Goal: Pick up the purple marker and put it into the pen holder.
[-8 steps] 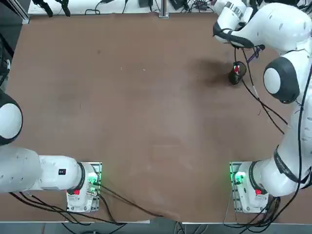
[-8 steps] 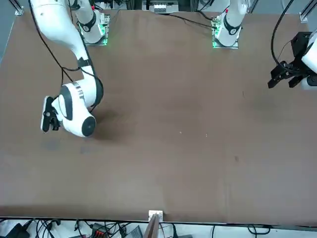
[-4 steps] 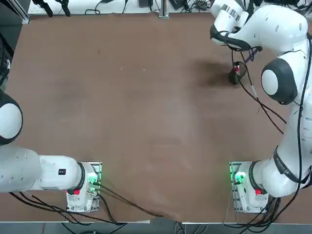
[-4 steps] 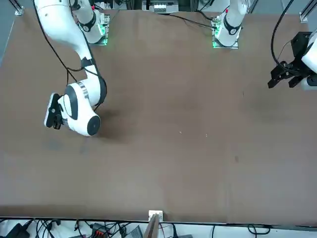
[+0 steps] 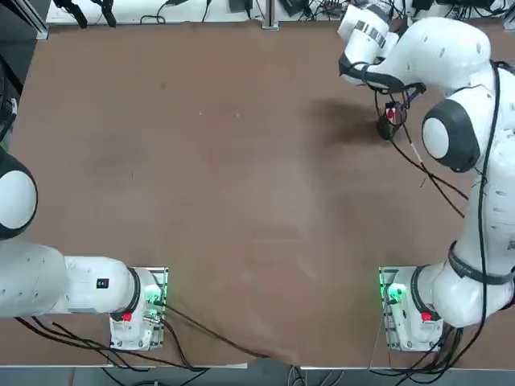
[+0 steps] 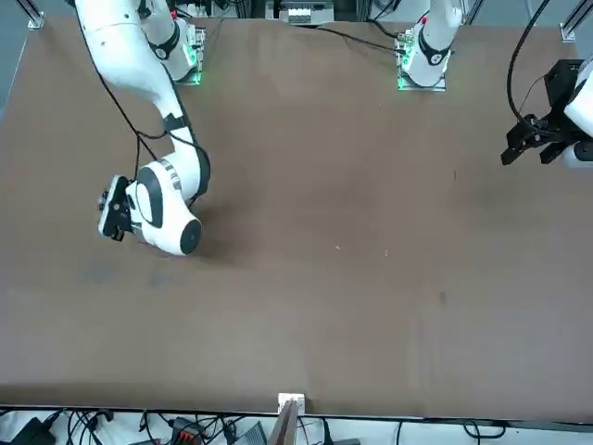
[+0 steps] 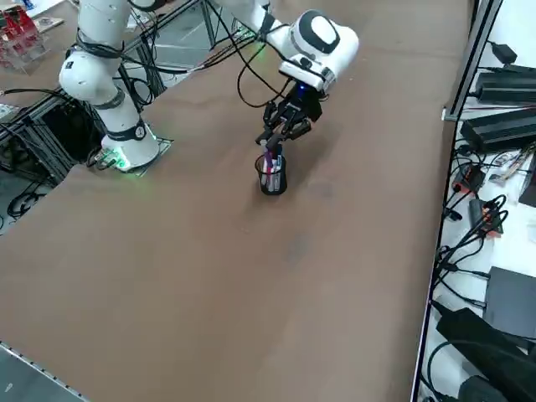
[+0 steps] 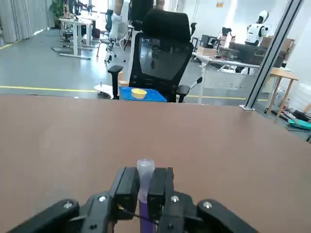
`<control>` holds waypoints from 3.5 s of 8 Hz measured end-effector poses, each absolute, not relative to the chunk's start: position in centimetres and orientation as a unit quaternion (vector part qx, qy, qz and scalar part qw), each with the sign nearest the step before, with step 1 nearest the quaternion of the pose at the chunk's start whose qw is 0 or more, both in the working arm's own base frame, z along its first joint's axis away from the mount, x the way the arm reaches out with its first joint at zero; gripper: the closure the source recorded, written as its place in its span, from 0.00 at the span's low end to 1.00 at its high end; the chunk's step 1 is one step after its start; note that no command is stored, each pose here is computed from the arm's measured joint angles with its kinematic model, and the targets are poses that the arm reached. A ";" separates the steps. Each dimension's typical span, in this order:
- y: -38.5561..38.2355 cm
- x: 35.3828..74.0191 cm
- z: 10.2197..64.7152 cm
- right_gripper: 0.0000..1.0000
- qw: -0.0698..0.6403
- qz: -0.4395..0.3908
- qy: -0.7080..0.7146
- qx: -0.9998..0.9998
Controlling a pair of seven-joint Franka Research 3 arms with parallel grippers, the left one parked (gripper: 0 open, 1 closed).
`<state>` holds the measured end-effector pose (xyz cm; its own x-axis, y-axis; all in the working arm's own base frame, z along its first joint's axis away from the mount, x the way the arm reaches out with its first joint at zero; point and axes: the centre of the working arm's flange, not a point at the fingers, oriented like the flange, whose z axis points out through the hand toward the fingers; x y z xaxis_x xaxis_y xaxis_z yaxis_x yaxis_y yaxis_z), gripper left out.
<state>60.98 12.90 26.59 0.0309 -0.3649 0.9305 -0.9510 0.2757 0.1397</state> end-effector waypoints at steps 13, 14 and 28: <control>10.4 64.5 32.9 0.00 0.449 0.059 -0.523 0.722; 8.2 65.3 34.4 0.00 0.414 0.005 -0.497 0.763; 1.9 60.6 55.0 0.00 -0.017 -0.016 0.006 1.000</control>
